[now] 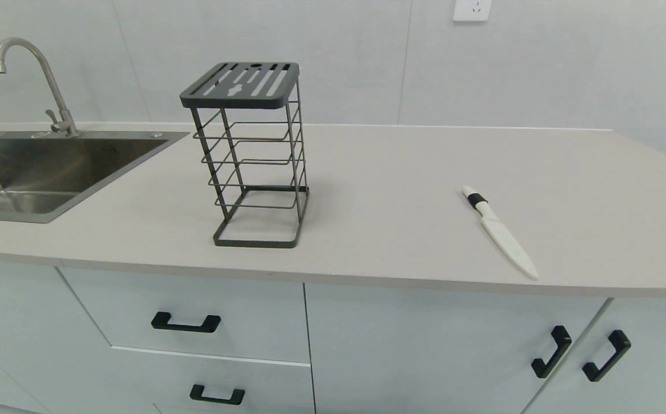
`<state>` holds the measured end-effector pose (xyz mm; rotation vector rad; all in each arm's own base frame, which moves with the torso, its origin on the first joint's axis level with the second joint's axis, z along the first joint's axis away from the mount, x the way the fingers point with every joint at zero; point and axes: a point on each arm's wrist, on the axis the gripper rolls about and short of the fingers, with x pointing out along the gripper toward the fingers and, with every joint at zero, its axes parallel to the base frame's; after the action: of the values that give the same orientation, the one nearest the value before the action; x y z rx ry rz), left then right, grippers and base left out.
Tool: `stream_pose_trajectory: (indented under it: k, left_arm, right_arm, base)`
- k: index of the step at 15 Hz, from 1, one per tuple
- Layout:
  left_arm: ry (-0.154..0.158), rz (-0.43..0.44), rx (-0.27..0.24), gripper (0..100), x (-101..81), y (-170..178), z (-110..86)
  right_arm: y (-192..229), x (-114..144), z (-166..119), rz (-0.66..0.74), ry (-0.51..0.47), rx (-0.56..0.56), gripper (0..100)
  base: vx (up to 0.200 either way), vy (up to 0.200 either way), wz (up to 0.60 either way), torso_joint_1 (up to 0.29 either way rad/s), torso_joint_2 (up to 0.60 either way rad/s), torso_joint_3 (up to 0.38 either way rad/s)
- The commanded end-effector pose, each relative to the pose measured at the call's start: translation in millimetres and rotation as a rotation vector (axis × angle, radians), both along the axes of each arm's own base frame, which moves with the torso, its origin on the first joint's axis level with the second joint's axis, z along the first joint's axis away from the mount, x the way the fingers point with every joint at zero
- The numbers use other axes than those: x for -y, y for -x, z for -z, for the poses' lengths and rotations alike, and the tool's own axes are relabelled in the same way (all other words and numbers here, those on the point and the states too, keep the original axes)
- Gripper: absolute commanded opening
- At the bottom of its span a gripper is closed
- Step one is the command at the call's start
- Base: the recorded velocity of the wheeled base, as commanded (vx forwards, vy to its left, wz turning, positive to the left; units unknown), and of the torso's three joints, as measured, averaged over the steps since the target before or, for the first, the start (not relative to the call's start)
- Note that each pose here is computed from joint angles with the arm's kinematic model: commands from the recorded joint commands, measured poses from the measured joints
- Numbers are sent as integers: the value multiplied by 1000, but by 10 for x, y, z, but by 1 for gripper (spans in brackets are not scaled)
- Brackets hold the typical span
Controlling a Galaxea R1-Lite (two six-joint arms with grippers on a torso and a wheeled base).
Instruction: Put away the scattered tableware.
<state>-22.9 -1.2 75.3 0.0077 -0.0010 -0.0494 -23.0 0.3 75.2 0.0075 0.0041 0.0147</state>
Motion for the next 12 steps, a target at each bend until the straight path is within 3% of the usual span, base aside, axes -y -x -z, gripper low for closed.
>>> stream_pose_trajectory:
  k: [1,12]
  left_arm:
    - [0,0,1,100,0,-1,-3]
    - [2,0,-1,100,0,-1,-1]
  right_arm:
    - [0,0,-1,-1,0,-1,100]
    - [0,0,-1,-1,0,-1,100]
  base:
    - [0,0,0,80,-422,-212]
    - [0,0,0,265,-490,-248]
